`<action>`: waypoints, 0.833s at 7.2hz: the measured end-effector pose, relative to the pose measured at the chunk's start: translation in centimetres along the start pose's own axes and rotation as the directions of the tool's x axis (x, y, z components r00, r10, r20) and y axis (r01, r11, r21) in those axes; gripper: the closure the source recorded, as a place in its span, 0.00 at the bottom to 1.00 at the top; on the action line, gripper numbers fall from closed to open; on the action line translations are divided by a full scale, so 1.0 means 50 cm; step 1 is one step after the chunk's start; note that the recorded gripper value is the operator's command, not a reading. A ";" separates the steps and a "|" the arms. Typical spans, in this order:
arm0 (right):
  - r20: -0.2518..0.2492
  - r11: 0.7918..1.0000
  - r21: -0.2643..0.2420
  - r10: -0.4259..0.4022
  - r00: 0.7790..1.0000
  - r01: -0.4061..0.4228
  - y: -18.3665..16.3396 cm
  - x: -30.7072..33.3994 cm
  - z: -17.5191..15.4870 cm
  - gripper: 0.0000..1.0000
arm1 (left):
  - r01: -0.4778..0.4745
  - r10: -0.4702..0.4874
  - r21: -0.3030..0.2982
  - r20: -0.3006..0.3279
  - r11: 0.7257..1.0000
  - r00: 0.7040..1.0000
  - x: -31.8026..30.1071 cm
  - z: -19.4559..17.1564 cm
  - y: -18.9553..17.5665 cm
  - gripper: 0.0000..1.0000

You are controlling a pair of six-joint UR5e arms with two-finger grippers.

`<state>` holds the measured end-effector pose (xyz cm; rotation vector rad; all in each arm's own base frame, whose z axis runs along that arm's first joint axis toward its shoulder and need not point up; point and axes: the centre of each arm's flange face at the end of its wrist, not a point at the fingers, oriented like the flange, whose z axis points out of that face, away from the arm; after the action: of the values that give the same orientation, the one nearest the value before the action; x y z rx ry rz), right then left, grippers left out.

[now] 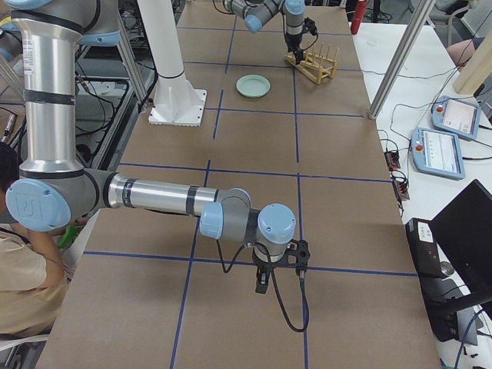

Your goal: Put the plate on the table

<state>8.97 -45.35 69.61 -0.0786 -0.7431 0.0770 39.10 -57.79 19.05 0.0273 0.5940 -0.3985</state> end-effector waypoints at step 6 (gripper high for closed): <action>0.000 1.000 0.000 0.000 1.000 0.000 -0.001 0.000 0.000 0.00 | -0.477 0.481 0.059 -0.117 0.877 0.869 -0.830 -0.024 -0.400 0.00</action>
<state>8.98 -45.38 69.59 -0.0780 -0.7431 0.0769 -0.35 -61.27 42.65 0.2258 0.6849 0.0827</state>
